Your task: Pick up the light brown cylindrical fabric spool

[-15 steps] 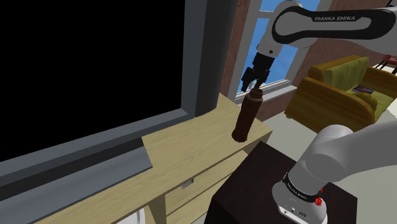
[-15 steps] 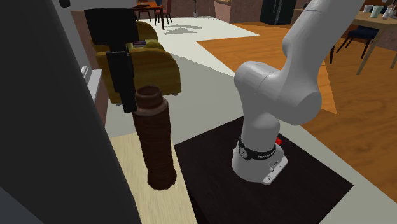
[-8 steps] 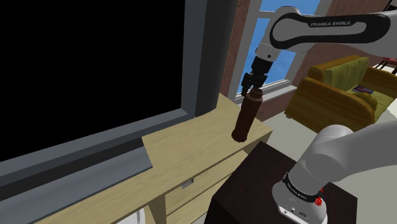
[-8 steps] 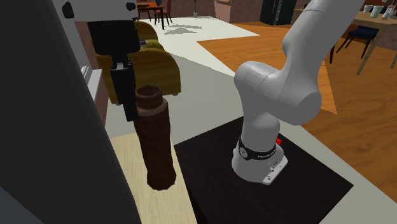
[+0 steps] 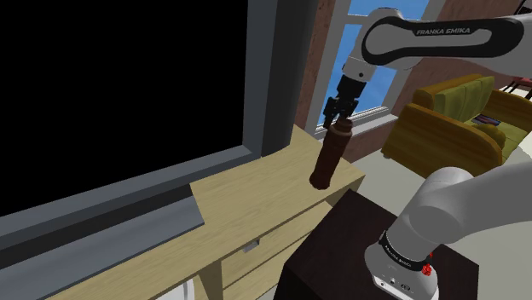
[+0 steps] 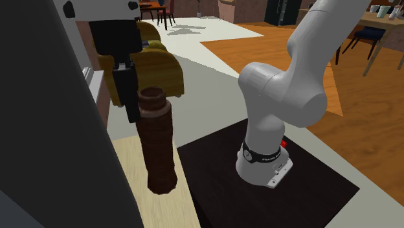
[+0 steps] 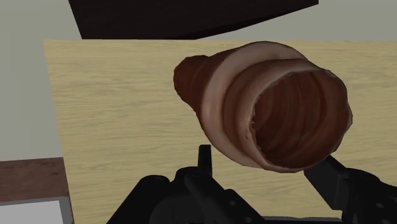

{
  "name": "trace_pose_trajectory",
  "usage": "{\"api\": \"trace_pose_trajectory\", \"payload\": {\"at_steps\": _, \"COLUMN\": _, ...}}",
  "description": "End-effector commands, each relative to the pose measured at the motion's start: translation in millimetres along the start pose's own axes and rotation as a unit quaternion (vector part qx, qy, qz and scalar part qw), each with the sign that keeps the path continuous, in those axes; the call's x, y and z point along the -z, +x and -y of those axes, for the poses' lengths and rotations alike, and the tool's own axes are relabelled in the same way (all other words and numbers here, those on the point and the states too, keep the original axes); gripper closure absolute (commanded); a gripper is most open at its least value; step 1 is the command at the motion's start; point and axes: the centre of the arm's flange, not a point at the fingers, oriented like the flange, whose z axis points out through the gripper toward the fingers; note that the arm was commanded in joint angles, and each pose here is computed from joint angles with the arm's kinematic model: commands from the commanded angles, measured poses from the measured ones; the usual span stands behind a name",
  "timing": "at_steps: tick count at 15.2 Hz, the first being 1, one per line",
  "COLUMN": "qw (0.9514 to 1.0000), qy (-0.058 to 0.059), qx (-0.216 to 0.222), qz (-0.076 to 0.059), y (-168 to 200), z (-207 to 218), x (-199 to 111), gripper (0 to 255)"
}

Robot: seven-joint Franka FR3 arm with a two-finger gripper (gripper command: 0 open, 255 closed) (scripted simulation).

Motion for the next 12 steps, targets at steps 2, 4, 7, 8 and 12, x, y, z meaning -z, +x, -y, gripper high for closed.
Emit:
{"api": "trace_pose_trajectory", "payload": {"at_steps": 2, "qw": 1.0000, "qy": 0.000, "qx": 0.000, "qz": 0.001, "y": 0, "z": 3, "x": 13, "gripper": 255}}
{"api": "trace_pose_trajectory", "payload": {"at_steps": 4, "qw": 1.0000, "qy": 0.000, "qx": 0.000, "qz": 0.001, "y": 0, "z": 5, "x": 23, "gripper": 255}}
{"api": "trace_pose_trajectory", "payload": {"at_steps": 7, "qw": 1.0000, "qy": 0.000, "qx": 0.000, "qz": 0.001, "y": 1, "z": 8, "x": 39, "gripper": 255}}
{"api": "trace_pose_trajectory", "payload": {"at_steps": 8, "qw": 1.0000, "qy": 0.000, "qx": 0.000, "qz": 0.001, "y": 1, "z": 9, "x": 44, "gripper": 255}}
{"api": "trace_pose_trajectory", "payload": {"at_steps": 12, "qw": 1.0000, "qy": 0.000, "qx": 0.000, "qz": 0.001, "y": 1, "z": 13, "x": 65, "gripper": 255}}
